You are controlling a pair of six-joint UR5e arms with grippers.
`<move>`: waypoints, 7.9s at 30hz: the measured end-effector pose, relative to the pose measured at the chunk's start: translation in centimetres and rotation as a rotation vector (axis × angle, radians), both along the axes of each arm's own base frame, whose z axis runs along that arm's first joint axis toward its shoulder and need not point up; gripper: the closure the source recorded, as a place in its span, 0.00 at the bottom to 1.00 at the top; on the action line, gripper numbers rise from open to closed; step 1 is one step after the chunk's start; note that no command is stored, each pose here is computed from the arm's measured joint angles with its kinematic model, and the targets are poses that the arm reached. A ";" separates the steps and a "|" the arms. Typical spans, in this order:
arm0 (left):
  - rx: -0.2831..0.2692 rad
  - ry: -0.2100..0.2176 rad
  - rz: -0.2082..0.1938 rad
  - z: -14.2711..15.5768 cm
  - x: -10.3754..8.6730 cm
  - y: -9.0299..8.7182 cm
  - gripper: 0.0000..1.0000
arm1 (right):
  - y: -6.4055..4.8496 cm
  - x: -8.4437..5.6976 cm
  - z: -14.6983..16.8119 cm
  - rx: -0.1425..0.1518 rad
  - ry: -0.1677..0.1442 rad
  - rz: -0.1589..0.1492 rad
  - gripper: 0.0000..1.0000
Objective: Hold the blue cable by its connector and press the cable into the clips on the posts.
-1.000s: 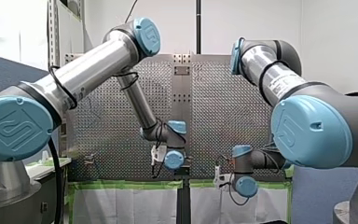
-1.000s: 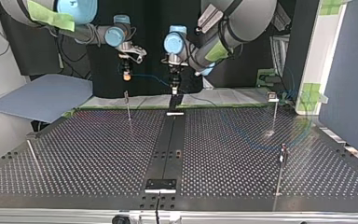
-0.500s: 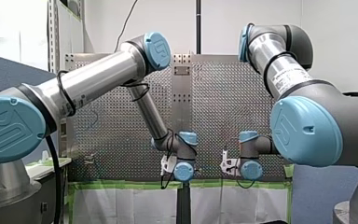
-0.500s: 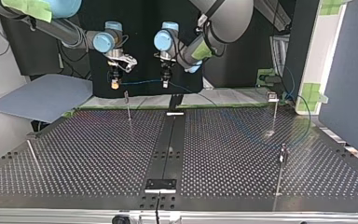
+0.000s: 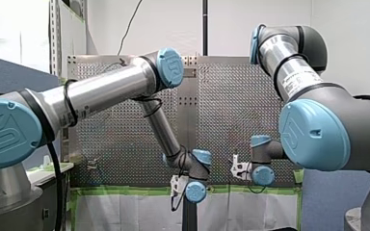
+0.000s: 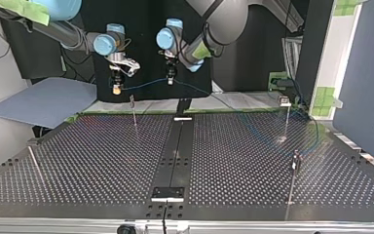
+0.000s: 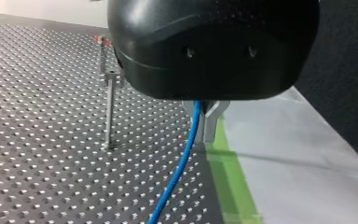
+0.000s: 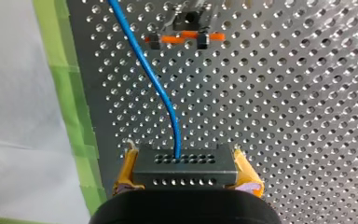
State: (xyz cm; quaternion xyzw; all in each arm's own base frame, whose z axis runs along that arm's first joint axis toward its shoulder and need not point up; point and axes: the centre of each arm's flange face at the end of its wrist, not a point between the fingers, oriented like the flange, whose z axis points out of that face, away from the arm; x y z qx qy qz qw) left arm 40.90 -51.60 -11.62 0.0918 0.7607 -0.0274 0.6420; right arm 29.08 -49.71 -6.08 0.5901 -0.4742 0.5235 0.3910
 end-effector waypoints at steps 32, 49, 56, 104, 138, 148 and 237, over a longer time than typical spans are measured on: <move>-0.137 0.030 0.001 -2.4 1.6 -6.4 1.00 | -3.4 -5.5 -0.5 -0.025 -0.010 0.018 1.00; -0.191 -0.008 0.004 2.5 5.4 -9.8 1.00 | -6.6 -7.3 0.5 -0.064 -0.055 0.038 1.00; -0.222 -0.031 0.001 3.9 6.4 -10.6 1.00 | -7.1 -7.8 0.6 -0.069 -0.056 0.033 1.00; -0.239 -0.060 -0.050 4.8 10.7 -10.0 1.00 | -10.0 -9.7 1.6 -0.114 -0.085 0.013 1.00; -0.283 -0.046 -0.069 5.6 13.4 -11.5 1.00 | -12.8 -9.3 2.8 -0.166 -0.097 0.038 1.00; -0.285 -0.055 -0.036 6.9 15.5 -10.5 1.00 | -14.2 -9.0 1.6 -0.149 -0.102 0.045 1.00; -0.003 0.033 -0.211 7.7 4.6 -14.6 0.00 | -16.7 -5.4 2.3 -0.144 -0.147 0.178 1.00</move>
